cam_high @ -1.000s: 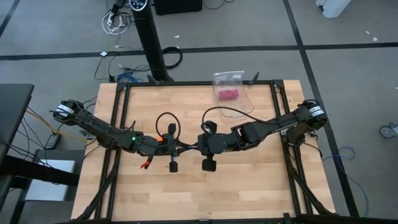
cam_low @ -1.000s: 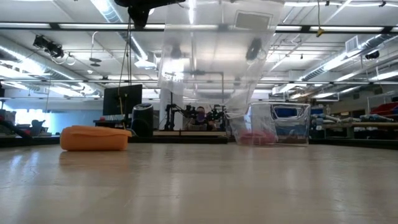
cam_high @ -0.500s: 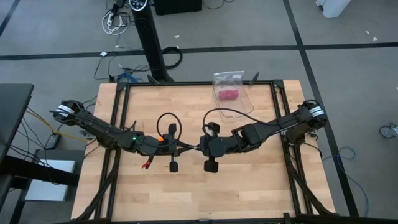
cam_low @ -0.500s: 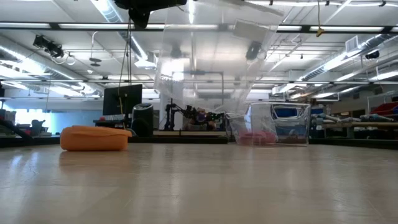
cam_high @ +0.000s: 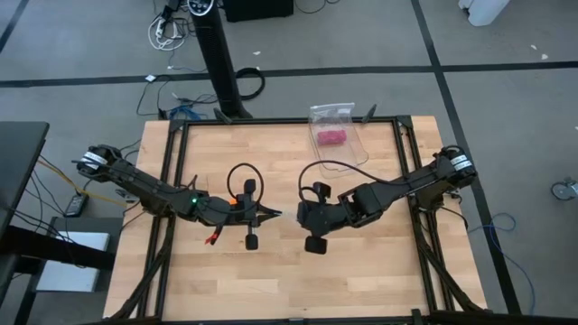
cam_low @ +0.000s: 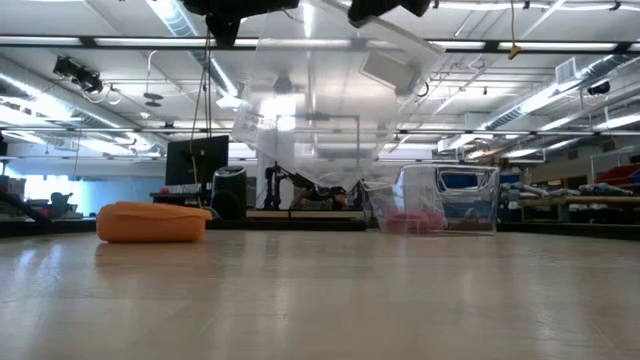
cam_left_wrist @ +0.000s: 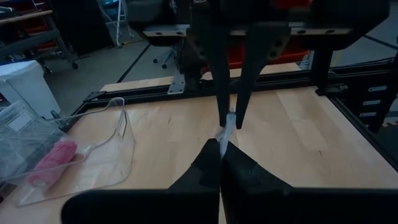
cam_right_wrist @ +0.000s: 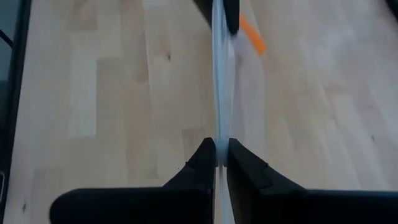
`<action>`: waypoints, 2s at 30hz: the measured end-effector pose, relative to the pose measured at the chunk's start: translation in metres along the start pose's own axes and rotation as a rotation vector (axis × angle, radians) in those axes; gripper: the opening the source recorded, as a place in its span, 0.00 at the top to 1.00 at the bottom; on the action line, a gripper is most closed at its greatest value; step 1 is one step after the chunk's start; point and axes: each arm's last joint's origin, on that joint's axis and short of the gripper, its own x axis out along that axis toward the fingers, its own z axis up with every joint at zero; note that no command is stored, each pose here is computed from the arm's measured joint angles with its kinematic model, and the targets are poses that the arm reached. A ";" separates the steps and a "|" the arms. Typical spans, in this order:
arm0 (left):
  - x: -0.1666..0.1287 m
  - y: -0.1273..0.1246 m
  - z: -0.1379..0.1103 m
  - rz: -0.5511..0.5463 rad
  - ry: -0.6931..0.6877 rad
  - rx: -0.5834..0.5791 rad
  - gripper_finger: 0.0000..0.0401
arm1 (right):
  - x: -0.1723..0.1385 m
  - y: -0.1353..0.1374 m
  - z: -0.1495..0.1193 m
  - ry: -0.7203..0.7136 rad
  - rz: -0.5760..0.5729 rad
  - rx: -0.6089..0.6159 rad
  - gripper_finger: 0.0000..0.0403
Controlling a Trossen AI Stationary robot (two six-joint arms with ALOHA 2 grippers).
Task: Roll bandage
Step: Open the transparent zip bag
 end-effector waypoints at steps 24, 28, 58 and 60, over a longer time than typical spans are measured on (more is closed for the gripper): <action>0.000 0.000 0.001 -0.002 -0.009 -0.007 1.00 | -0.009 0.006 -0.030 0.240 -0.049 0.060 0.94; 0.000 0.000 0.002 0.001 -0.012 -0.009 1.00 | -0.010 0.008 -0.032 0.255 -0.037 0.051 0.89; 0.030 0.054 -0.088 -0.299 -0.209 0.025 1.00 | -0.032 0.069 -0.055 -0.146 -0.222 -0.158 0.72; 0.028 0.055 -0.095 -0.256 -0.163 0.044 1.00 | -0.018 0.067 -0.047 -0.206 -0.209 -0.174 0.75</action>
